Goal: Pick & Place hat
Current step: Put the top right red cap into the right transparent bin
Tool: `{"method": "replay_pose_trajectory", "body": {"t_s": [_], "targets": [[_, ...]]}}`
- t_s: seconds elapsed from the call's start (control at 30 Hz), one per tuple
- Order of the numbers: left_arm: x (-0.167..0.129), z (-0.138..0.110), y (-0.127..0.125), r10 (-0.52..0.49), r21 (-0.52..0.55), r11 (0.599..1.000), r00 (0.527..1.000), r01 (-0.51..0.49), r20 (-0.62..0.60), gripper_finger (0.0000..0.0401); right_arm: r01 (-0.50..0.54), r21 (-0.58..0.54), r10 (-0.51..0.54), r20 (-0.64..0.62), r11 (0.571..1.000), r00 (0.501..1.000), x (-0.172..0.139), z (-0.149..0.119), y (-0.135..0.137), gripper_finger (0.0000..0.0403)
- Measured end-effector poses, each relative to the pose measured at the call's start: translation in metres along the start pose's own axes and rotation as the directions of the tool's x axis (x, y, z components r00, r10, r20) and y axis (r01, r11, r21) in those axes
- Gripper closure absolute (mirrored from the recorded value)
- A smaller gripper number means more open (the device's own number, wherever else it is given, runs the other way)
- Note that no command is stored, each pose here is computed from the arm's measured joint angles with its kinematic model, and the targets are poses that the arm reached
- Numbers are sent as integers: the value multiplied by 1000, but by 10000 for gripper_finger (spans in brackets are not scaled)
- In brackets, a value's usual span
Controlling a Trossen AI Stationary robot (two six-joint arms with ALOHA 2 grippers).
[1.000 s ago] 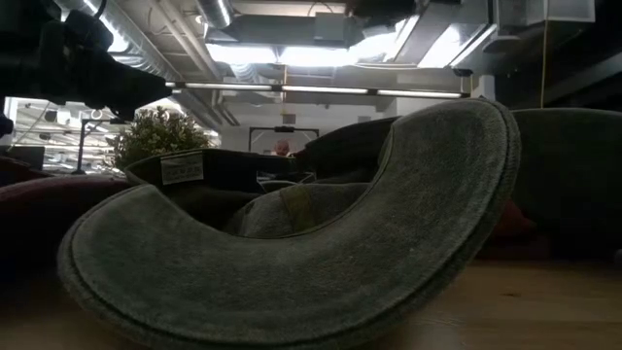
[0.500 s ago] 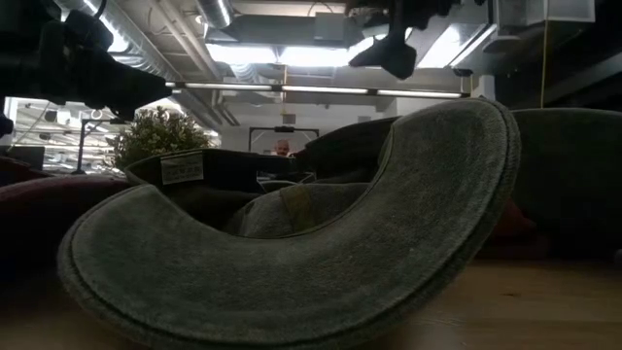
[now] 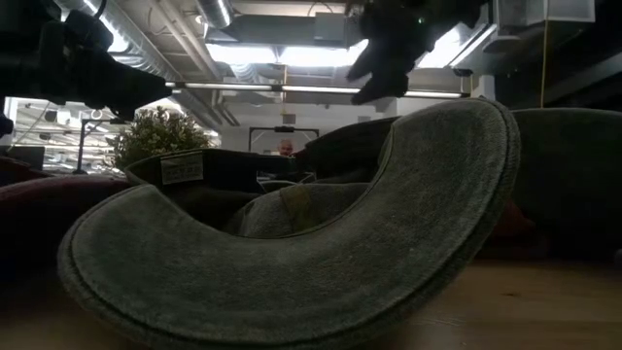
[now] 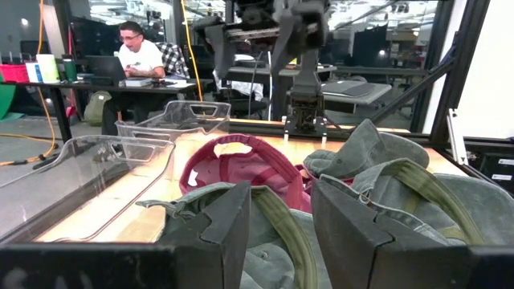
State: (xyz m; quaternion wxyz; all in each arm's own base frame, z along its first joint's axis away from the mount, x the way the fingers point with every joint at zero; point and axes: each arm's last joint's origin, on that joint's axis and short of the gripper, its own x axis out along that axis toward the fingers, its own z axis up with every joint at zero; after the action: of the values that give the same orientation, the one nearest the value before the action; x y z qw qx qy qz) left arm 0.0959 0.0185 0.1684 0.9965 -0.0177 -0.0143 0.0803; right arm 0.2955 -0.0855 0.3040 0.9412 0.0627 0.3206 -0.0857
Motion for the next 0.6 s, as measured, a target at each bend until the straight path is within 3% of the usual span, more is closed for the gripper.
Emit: {"method": "replay_pose_trajectory", "body": {"t_s": [0.17, 0.37, 0.6], "targets": [[0, 0, 0, 0, 0, 1000, 1000, 0, 0, 272, 134, -148, -139, -24, 980, 990, 6, -3, -10, 40], [0, 0, 0, -1, 0, 1000, 1000, 1, 0, 272, 105, -303, -137, -87, 947, 987, 25, -10, -13, 40], [0, 0, 0, 0, 0, 1000, 1000, 0, 0, 272, 91, -280, -137, -146, 956, 980, 55, -20, -17, 40]]}}
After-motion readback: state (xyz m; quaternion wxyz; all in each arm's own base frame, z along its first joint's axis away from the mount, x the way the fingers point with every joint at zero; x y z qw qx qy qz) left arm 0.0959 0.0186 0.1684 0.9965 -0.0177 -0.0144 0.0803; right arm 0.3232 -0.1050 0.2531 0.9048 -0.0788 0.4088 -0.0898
